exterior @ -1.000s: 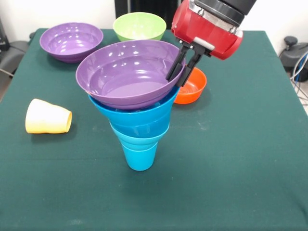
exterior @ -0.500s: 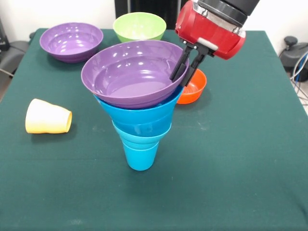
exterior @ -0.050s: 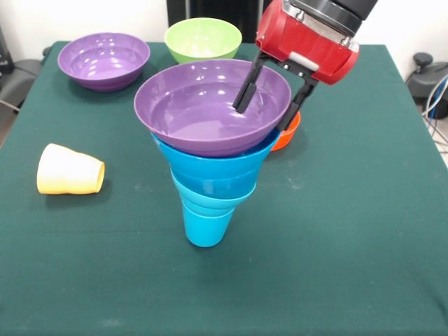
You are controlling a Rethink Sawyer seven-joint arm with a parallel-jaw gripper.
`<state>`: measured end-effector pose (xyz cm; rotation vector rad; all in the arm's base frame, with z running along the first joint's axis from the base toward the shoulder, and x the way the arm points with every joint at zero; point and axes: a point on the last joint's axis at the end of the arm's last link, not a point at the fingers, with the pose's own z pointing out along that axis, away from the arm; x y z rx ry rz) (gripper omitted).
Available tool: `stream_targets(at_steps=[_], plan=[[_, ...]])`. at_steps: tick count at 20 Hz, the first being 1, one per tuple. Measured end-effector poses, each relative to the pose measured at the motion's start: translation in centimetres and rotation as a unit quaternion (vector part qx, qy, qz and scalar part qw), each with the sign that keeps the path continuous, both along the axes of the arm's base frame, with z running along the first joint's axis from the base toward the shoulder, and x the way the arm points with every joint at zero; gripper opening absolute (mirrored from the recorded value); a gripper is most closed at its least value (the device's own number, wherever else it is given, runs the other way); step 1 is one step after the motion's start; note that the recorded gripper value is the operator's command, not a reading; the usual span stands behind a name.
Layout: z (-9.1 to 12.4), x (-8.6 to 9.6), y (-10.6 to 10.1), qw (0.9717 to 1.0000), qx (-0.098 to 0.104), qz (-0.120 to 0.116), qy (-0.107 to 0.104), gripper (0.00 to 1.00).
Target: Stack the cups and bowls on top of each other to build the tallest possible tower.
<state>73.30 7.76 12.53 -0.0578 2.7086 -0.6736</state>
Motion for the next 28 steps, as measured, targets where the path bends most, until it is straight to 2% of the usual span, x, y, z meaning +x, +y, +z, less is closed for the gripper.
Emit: stream_targets(at_steps=[28], plan=[[0.7, 0.0, -1.2, 0.9999, -0.013, -0.005, -0.003, 1.0]])
